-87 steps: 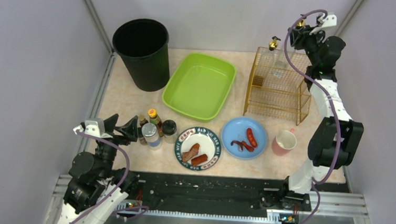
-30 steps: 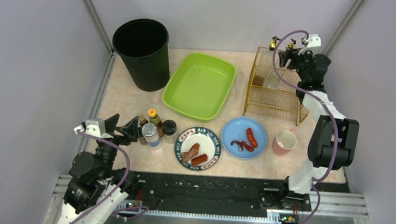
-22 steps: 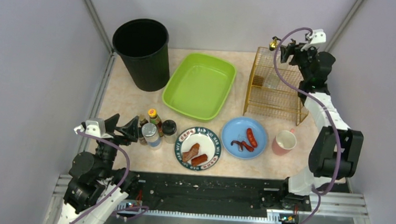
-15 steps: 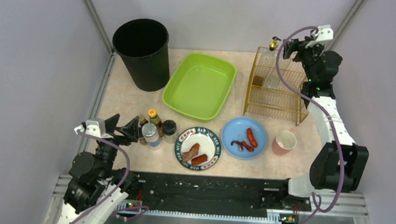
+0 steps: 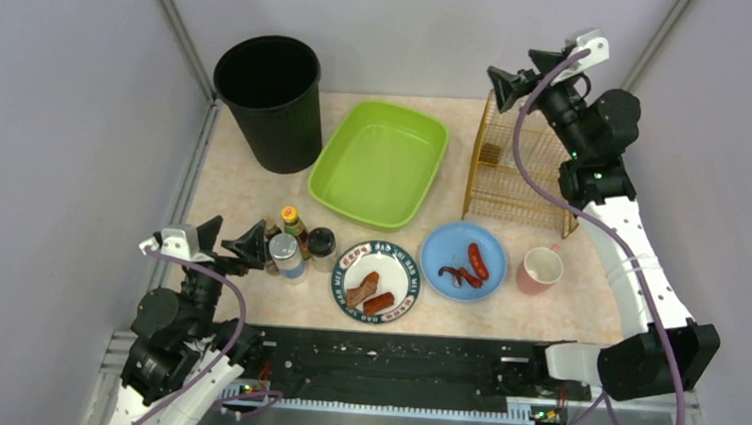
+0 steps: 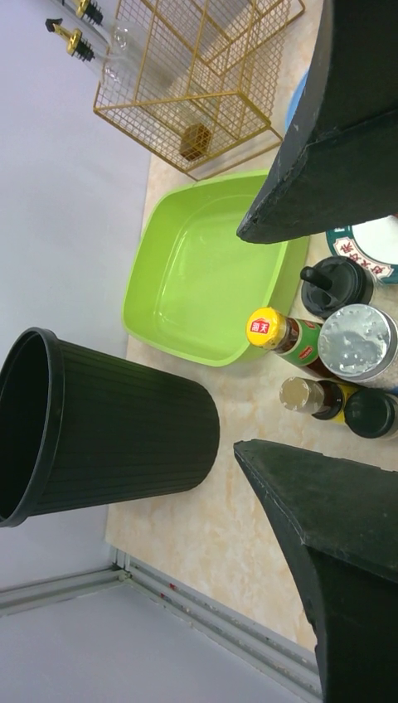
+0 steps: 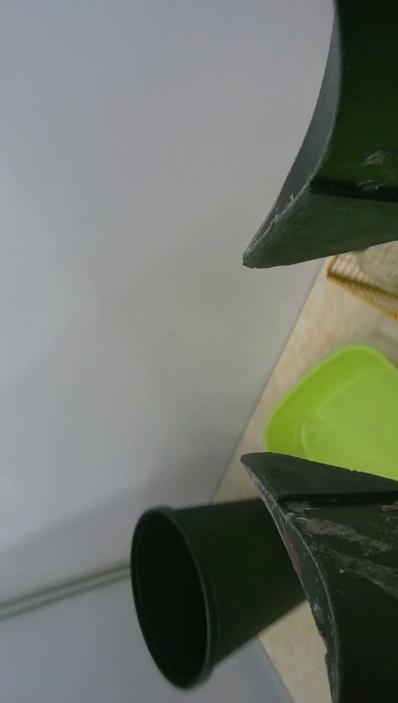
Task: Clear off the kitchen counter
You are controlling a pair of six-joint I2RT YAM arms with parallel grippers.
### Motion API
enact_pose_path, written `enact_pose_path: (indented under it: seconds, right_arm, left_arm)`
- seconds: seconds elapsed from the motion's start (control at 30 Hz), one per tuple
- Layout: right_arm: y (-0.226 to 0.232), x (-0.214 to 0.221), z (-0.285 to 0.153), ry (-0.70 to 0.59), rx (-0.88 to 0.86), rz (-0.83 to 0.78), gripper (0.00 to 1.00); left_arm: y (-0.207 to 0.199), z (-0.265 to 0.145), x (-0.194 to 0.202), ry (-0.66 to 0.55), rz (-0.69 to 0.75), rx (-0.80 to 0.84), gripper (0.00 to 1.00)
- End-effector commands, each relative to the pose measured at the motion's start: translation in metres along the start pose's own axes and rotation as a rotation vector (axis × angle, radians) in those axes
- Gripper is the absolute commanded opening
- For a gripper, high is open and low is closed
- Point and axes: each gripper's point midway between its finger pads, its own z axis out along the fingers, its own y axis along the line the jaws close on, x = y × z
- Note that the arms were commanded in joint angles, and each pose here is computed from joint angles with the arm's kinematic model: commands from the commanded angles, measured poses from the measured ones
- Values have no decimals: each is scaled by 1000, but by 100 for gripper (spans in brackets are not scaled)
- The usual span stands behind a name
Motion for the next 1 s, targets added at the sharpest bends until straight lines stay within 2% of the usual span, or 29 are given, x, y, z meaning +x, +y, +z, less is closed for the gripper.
enact_pose_path:
  seconds: [0.0,0.07,0.1,0.23,0.4,0.53,0.8,0.97]
  right_arm:
    - [70,-12,-3,35,-214,94,81]
    - [113,-4,-5,98,-369,106,81]
    - [128,1,-5,122,-388,104,82]
    - [185,25,-8,156,-434,16,87]
    - [246,69,-7,281,-510,59,86]
    - [289,100,-8,349,-501,-7,86]
    - [368,116,-20,383,-694,139,82]
    - [401,129,-21,426,-729,195,80]
  left_arm:
    - [3,-1,-11,-49,-31,-18,97]
    - [5,-1,-10,-48,-33,-31,99]
    - [6,-1,-10,-48,-33,-36,99]
    - [7,-2,-11,-50,-35,-42,99]
    - [9,-2,-11,-51,-34,-51,99]
    - [17,-3,-12,-58,-39,-95,99]
    - [36,-7,-14,-75,-50,-200,99]
    - [40,-8,-15,-80,-53,-226,99]
